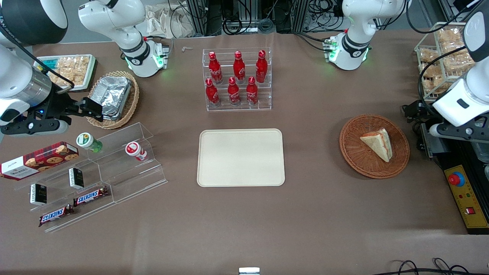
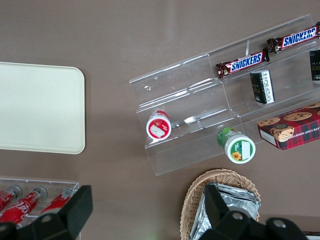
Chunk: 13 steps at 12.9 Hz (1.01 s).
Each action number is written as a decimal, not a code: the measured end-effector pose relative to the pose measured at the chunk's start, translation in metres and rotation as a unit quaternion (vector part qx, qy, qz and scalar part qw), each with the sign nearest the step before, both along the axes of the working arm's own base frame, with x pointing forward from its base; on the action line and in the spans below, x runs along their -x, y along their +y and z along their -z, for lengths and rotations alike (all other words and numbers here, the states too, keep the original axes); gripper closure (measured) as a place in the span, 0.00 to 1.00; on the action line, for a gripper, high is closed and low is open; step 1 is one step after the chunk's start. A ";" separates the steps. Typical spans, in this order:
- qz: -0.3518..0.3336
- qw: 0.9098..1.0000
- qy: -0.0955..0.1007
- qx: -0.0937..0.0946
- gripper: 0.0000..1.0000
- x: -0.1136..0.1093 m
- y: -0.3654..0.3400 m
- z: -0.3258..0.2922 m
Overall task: Place sandwich from basket to tray
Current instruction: 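Lower the open left gripper over the wrapped sandwich in the basket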
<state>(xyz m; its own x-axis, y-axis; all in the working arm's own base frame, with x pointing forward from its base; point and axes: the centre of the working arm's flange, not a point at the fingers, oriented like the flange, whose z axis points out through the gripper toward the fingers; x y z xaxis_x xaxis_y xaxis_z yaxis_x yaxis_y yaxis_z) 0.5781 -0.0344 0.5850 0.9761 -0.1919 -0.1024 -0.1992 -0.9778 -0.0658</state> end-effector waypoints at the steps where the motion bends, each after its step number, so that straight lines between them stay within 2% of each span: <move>1: 0.000 1.000 0.000 0.000 0.00 -0.001 0.000 0.000; 4: -0.014 1.000 0.000 -0.001 0.00 0.000 0.001 -0.002; 8: -0.089 0.996 0.019 -0.013 0.00 0.007 0.005 0.020; 10: -0.131 0.991 0.004 -0.016 0.00 0.014 0.012 0.038; 13: -0.246 0.968 -0.035 -0.021 0.00 0.039 0.024 0.085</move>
<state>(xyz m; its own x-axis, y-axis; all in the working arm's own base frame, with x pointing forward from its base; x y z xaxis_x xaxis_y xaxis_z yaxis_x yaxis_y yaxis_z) 0.5391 -0.0104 0.5001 0.9531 0.3010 -0.0306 0.2965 -0.9493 -0.1044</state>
